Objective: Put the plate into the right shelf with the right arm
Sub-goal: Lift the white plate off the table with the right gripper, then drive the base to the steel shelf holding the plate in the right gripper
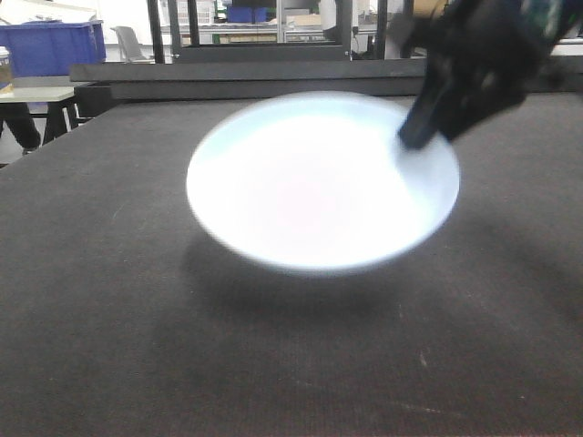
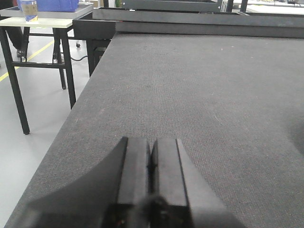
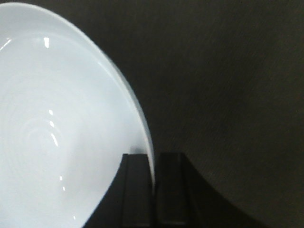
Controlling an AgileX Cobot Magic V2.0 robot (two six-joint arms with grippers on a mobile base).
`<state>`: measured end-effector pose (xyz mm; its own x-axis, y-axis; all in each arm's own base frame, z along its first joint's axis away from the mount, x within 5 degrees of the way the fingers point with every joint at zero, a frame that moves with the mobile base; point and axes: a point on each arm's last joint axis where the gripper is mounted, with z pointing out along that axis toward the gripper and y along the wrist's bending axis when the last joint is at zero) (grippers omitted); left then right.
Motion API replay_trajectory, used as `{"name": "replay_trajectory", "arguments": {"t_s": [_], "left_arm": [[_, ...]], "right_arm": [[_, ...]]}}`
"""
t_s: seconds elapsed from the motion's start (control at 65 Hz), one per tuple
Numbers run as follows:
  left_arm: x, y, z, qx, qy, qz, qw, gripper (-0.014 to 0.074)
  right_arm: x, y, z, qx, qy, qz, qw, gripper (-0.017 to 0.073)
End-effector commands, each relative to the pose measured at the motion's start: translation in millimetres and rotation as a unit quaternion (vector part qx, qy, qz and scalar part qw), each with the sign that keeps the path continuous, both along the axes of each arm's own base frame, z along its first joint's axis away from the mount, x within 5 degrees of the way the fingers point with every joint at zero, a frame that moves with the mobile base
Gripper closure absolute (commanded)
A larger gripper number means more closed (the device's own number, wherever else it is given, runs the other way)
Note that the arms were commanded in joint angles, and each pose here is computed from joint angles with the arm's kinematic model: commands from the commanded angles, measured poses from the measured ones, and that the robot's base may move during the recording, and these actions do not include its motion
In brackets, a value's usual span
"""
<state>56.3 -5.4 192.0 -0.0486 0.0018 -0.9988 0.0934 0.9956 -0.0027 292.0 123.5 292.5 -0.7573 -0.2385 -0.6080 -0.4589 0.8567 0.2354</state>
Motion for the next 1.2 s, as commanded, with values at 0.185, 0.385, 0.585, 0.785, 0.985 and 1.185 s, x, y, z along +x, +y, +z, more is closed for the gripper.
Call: {"name": "replay_trajectory", "arguments": {"t_s": [0.185,0.385,0.585,0.785,0.985,1.185], "left_arm": [[0.0,0.0,5.4,-0.008,-0.041,-0.001,0.999,0.0640],[0.0,0.0,5.4,-0.008,-0.041,-0.001,0.999,0.0640],[0.0,0.0,5.4,-0.008,-0.041,-0.001,0.999,0.0640],[0.0,0.0,5.4,-0.008,-0.041,-0.001,0.999,0.0640],[0.0,0.0,5.4,-0.008,-0.041,-0.001,0.999,0.0640],[0.0,0.0,5.4,-0.008,-0.041,-0.001,0.999,0.0640]], "right_arm": [[-67.2,-28.6,114.7,0.078,-0.228,-0.033,0.970,0.0503],[-124.5,-51.6,147.9,0.118,-0.347,-0.062,0.928,0.0503],[-170.9,-72.9,155.4,0.152,-0.443,-0.098,0.878,0.0503],[-197.7,-84.1,156.1,0.170,-0.488,-0.112,0.849,0.0503],[-200.8,-87.3,161.2,0.178,-0.509,-0.124,0.833,0.0503],[-200.8,-87.0,160.7,0.177,-0.507,-0.122,0.835,0.0503]]}}
